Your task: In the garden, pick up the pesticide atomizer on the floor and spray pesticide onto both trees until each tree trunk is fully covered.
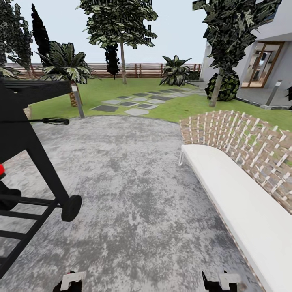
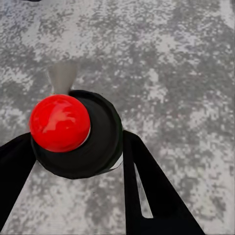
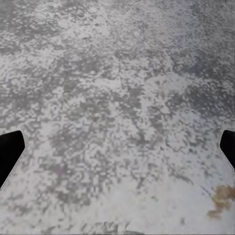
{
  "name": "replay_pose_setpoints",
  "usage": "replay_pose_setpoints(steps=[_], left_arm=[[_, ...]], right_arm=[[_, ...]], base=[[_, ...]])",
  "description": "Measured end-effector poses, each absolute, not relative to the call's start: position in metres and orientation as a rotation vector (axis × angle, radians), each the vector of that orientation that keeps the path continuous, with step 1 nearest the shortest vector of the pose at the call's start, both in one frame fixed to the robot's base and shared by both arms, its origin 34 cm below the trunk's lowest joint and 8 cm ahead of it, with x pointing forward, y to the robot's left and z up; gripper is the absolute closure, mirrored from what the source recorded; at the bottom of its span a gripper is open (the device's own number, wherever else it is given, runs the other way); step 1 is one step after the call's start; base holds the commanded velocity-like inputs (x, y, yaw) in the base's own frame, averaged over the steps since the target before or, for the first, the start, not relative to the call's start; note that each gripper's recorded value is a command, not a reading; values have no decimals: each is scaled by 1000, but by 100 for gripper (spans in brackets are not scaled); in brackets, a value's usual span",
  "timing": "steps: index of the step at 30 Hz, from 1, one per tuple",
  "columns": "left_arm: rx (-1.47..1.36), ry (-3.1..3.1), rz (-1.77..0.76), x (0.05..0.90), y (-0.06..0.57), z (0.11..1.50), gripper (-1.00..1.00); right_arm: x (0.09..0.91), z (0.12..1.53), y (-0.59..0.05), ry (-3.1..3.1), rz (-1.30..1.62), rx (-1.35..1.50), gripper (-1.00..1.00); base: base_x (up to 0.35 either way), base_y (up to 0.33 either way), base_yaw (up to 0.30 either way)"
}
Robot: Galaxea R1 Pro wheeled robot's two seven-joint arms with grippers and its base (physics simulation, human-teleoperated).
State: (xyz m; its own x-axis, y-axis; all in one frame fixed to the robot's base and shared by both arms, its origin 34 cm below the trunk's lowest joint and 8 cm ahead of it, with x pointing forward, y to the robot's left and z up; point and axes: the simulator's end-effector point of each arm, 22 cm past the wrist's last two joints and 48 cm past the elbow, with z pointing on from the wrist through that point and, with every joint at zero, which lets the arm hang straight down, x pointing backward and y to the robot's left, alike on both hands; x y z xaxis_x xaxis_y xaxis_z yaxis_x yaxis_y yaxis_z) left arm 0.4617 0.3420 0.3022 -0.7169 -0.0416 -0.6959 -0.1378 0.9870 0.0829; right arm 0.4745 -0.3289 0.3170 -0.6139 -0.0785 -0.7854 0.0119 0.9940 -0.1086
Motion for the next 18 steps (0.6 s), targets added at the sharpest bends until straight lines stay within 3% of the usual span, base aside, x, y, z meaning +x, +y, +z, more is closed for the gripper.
replay_pose_setpoints(steps=[18], left_arm=[[-123, 2368, 165, 462, 342, 302, 100]], right_arm=[[474, 317, -329, 2229, -128, -46, -100]], base=[[338, 0, -35]])
